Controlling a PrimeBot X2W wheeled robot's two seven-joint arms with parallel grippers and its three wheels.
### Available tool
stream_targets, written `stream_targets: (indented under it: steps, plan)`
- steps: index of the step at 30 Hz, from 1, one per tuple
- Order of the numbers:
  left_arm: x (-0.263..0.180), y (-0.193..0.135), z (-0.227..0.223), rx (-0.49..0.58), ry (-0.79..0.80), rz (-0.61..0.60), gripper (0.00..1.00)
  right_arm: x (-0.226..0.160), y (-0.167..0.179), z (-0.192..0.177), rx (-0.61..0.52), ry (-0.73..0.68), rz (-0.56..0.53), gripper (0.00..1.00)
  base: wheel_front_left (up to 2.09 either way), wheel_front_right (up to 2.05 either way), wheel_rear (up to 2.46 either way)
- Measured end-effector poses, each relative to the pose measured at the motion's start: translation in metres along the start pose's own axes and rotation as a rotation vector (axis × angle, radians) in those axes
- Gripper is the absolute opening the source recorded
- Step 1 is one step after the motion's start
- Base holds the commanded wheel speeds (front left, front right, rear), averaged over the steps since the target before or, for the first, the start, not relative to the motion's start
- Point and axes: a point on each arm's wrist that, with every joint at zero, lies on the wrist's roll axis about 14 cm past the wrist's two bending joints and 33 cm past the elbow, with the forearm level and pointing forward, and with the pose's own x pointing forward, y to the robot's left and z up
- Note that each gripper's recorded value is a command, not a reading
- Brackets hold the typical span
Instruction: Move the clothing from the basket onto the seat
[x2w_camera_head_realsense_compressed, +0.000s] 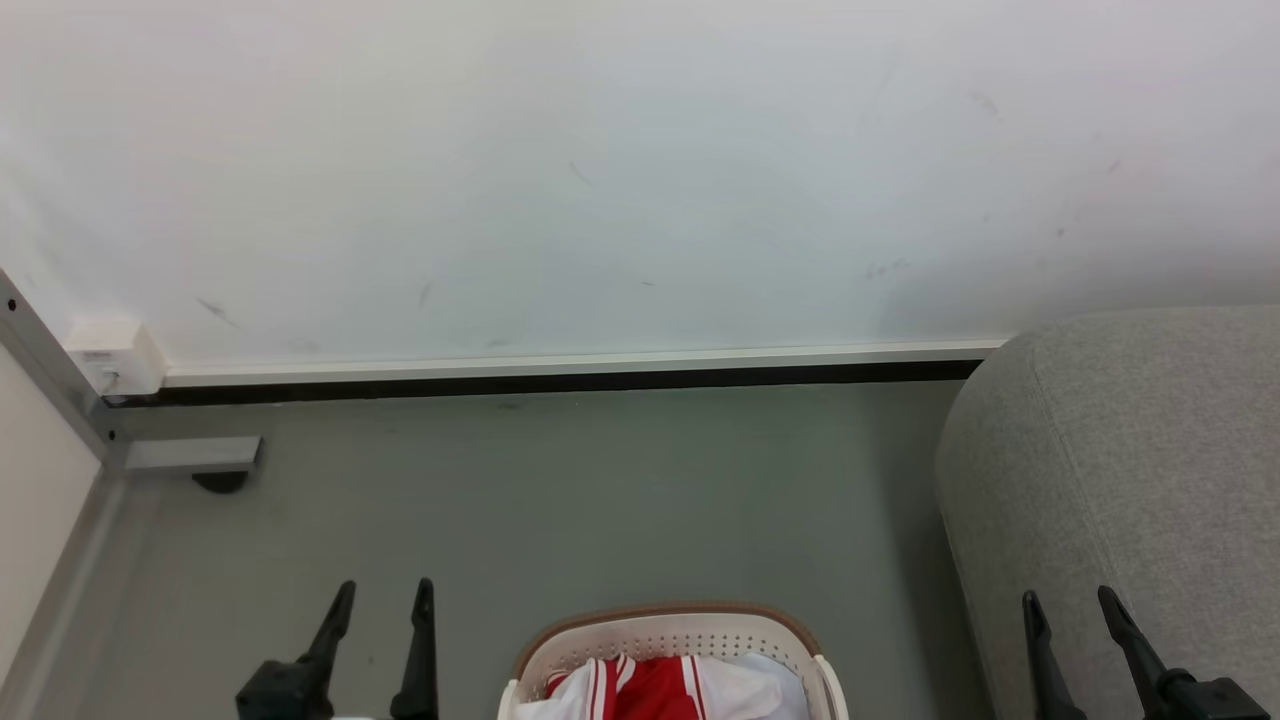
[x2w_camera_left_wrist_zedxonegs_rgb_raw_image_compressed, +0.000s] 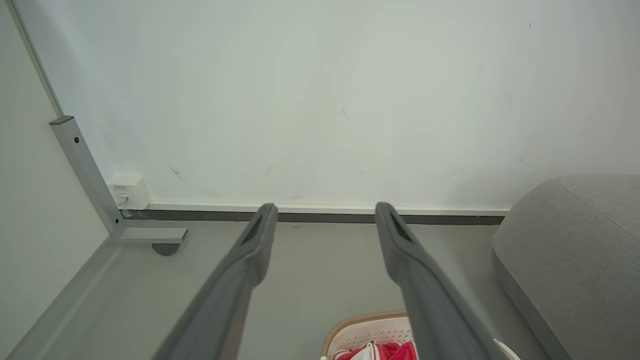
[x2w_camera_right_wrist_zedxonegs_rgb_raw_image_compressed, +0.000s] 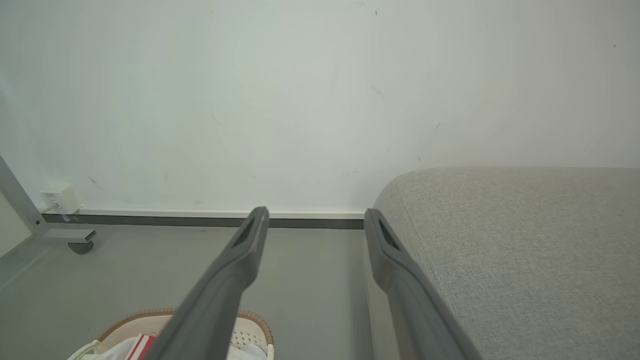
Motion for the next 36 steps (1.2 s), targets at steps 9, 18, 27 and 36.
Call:
stream_targets:
  steps: [9,18,27,36]
  plan:
    - [0.002,-0.003,-0.003,-0.004,0.009,-0.012,1.0,-0.002,-0.006,0.002,0.003,-0.007,-0.019,1.0,0.0,0.0,0.0]
    - [0.013,-0.019,-0.015,-0.008,0.044,-0.072,1.0,0.002,-0.013,0.004,0.013,-0.012,-0.042,1.0,0.0,0.0,0.0]
    - [0.044,-0.062,-0.04,-0.011,0.106,-0.233,1.0,0.016,-0.027,0.002,0.027,-0.008,-0.083,1.0,0.0,0.0,0.0]
    - [0.07,-0.14,-0.109,0.01,0.29,-0.52,1.0,0.045,-0.044,0.003,0.056,-0.02,-0.123,1.0,0.0,0.0,0.0]
